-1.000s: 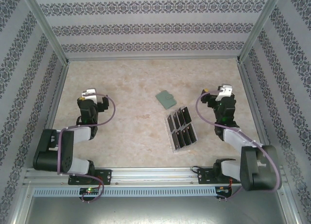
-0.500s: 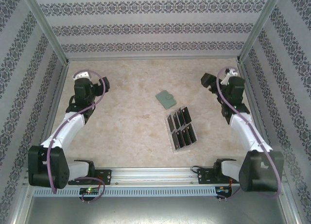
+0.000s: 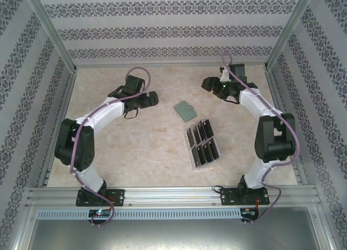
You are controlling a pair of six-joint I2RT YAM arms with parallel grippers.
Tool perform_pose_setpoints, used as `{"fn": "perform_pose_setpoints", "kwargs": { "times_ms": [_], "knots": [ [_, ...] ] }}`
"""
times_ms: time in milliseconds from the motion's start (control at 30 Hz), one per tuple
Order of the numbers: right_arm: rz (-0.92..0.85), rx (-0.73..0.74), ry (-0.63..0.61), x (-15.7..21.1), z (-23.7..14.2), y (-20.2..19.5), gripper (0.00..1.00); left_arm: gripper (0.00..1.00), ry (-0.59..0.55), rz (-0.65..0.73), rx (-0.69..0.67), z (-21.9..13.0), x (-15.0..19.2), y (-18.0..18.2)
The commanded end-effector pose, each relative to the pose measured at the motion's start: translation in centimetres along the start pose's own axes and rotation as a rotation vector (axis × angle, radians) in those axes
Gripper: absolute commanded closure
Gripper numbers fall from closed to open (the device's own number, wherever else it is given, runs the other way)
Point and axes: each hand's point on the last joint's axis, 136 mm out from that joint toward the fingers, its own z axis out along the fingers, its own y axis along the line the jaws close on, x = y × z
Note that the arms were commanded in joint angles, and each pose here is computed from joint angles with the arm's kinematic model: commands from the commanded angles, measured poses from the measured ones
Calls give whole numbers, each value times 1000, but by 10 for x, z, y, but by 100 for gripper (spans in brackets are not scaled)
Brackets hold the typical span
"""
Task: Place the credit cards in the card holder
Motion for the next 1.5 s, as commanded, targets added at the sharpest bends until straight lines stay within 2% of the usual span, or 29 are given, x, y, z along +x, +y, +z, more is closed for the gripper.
{"fn": "perform_pose_setpoints", "kwargs": {
  "times_ms": [0, 167, 567, 1033, 1333, 1467],
  "knots": [
    [-28, -46, 105, 10, 23, 6, 44, 0, 73, -34, 37, 8, 13, -24],
    [-33, -81, 213, 21, 64, 2, 56, 0, 101, -3, 53, 20, 22, -46],
    [-30, -24, 346, 57, 109, -24, 57, 0, 113, -8, 79, 28, 29, -59],
    [-47, -127, 468, 96, 119, 0, 68, 0, 148, -23, 132, 55, 46, -78],
    [-22, -127, 423, 79, 113, -3, 63, 0, 151, -94, 215, 77, 54, -103],
    [-17, -110, 408, 73, 107, -10, 63, 5, 139, -100, 257, 81, 56, -116]
  ]
}}
